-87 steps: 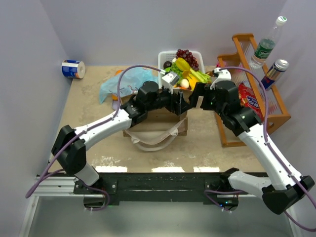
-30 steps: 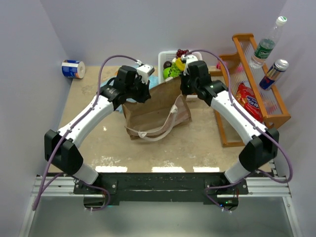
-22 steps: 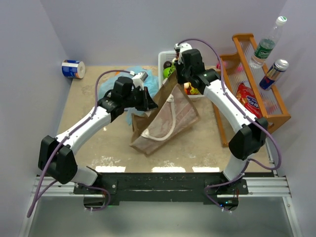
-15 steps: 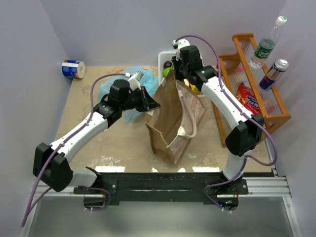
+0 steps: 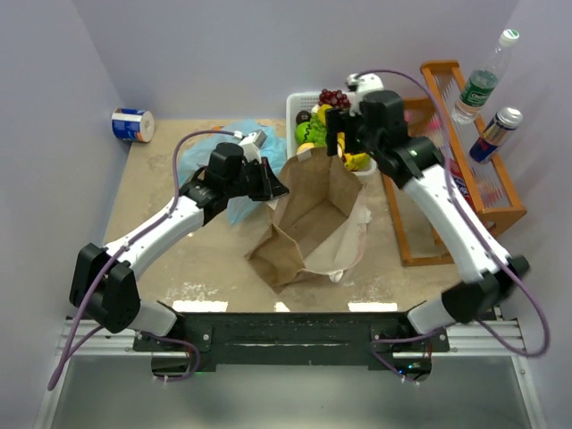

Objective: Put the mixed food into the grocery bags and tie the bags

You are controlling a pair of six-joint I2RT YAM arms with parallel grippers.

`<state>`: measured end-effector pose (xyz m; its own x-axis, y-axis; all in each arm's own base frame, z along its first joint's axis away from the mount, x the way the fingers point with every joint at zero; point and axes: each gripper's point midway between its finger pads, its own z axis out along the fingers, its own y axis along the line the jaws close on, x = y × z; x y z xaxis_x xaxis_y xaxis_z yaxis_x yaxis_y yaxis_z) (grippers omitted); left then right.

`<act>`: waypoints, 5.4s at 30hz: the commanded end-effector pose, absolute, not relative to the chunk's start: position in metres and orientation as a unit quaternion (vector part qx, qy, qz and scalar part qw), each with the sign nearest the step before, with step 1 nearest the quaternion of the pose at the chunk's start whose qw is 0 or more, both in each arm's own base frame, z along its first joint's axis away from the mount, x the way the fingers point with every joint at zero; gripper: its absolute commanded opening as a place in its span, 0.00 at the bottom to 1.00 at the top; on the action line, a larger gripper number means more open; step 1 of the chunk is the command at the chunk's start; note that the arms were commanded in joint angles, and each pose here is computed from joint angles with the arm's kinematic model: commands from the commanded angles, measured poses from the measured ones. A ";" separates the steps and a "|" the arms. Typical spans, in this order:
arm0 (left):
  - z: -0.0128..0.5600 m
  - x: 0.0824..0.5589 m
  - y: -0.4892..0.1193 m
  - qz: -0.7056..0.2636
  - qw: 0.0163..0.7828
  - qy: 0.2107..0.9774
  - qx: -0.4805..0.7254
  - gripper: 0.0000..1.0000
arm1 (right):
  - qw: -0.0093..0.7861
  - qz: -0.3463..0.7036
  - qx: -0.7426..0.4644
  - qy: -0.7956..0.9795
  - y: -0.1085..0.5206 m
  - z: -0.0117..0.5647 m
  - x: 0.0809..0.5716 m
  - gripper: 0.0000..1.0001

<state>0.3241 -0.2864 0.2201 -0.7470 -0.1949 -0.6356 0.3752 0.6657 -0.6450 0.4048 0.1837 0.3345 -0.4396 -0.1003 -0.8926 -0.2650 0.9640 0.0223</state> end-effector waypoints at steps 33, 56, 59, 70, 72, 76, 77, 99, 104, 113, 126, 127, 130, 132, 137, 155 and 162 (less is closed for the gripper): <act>0.223 0.342 -0.277 -0.329 0.429 0.817 0.202 0.00 | 0.607 -0.131 0.276 0.733 -0.138 0.360 0.329 0.91; 0.233 0.343 -0.270 -0.314 0.447 0.813 0.202 0.00 | 0.628 -0.158 0.250 0.720 -0.161 0.326 0.368 0.86; 0.233 0.345 -0.269 -0.308 0.450 0.813 0.204 0.00 | 0.633 -0.161 0.247 0.715 -0.163 0.325 0.373 0.85; 0.229 0.347 -0.267 -0.299 0.450 0.816 0.204 0.00 | 0.644 -0.176 0.228 0.709 -0.166 0.323 0.377 0.52; 0.229 0.347 -0.266 -0.298 0.450 0.817 0.204 0.00 | 0.639 -0.172 0.220 0.717 -0.163 0.328 0.378 0.35; 0.229 0.347 -0.267 -0.299 0.449 0.817 0.205 0.00 | 0.650 -0.176 0.214 0.707 -0.161 0.349 0.371 0.25; 0.229 0.348 -0.266 -0.298 0.451 0.816 0.205 0.00 | 0.656 -0.173 0.211 0.704 -0.159 0.357 0.370 0.22; 0.224 0.349 -0.265 -0.286 0.453 0.815 0.221 0.00 | 0.651 0.138 -0.090 0.741 0.158 0.379 0.358 0.00; 0.223 0.351 -0.263 -0.277 0.455 0.817 0.220 0.00 | 0.563 0.160 -0.181 0.790 0.227 0.313 0.331 0.00; 0.227 0.353 -0.258 -0.265 0.466 0.815 0.220 0.00 | 0.394 0.056 -0.215 0.892 0.216 0.196 0.332 0.00; 0.230 0.355 -0.254 -0.254 0.475 0.814 0.216 0.00 | 0.229 -0.029 -0.194 0.953 0.186 0.088 0.334 0.00; 0.231 0.355 -0.253 -0.253 0.476 0.814 0.216 0.00 | 0.222 -0.032 -0.188 0.956 0.183 0.083 0.335 0.00; 0.229 0.356 -0.251 -0.246 0.477 0.816 0.215 0.00 | 0.203 -0.038 -0.172 0.963 0.174 0.069 0.337 0.00; 0.229 0.356 -0.252 -0.248 0.476 0.816 0.215 0.00 | 0.189 -0.053 -0.171 0.965 0.168 0.060 0.337 0.00; 0.226 0.356 -0.253 -0.248 0.473 0.817 0.217 0.00 | 0.161 -0.081 -0.174 0.968 0.157 0.042 0.328 0.00; 0.227 0.356 -0.253 -0.249 0.472 0.818 0.215 0.00 | 0.239 -0.063 -0.181 0.952 0.162 0.089 0.335 0.95; 0.226 0.356 -0.253 -0.250 0.471 0.818 0.215 0.00 | 0.441 0.009 -0.197 0.875 0.195 0.228 0.333 0.92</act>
